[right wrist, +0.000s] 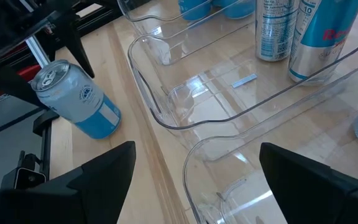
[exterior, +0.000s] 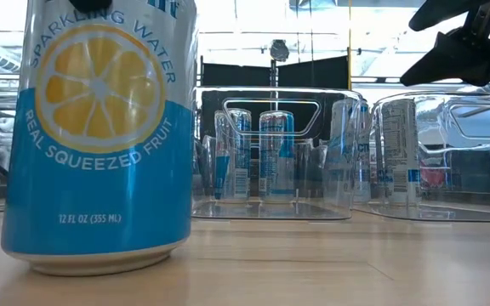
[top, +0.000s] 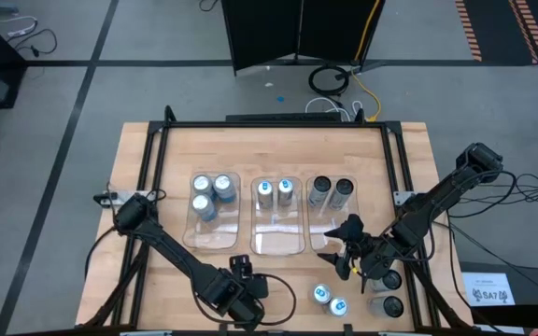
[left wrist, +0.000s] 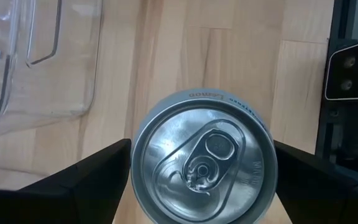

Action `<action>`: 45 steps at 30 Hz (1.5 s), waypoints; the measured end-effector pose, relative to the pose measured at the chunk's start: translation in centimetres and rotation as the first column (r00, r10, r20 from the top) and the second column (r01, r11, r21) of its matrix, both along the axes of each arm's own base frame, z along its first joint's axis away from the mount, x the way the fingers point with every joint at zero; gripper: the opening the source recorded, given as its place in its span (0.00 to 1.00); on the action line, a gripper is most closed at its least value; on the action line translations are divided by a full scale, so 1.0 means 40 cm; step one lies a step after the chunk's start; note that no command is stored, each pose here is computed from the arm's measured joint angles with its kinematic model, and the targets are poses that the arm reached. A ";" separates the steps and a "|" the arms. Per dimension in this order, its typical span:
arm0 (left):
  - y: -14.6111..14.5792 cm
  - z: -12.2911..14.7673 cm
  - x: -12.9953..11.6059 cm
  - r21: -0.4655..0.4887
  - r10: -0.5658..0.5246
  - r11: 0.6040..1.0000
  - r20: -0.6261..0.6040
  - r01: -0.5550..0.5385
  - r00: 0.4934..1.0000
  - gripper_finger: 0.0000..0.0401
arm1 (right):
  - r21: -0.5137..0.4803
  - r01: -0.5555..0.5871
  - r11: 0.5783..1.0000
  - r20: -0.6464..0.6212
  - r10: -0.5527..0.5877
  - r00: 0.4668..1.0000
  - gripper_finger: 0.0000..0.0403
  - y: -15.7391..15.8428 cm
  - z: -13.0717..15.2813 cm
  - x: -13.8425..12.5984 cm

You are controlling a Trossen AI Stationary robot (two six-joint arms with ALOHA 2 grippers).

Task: Sort soda cans
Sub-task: Put the blue-white soda can into the left transparent bin

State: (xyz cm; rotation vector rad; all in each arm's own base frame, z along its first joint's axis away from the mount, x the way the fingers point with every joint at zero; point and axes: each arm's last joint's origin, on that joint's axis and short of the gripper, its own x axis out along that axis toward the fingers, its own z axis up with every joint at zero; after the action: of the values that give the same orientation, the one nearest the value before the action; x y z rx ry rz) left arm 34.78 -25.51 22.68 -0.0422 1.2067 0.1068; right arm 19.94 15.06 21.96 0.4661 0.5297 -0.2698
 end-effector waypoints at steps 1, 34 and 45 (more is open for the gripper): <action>0.000 0.000 0.000 0.001 0.000 1.000 0.000 0.000 1.000 0.91 | -0.001 0.000 1.000 -0.001 0.000 1.000 0.83 0.000 0.000 0.000; 0.003 0.000 0.001 0.005 0.013 1.000 0.005 -0.013 1.000 0.79 | -0.003 -0.002 1.000 -0.001 0.002 1.000 0.83 0.000 0.000 0.000; 0.015 0.057 0.001 0.011 0.003 1.000 -0.006 -0.003 1.000 0.79 | -0.003 -0.002 1.000 -0.001 0.002 1.000 0.83 0.000 0.000 0.000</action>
State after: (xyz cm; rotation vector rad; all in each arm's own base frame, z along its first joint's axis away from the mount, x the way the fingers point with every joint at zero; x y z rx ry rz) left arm 34.81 -24.90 24.97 -0.0342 1.2124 0.1165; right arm 19.94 15.06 21.95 0.4627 0.5304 -0.2693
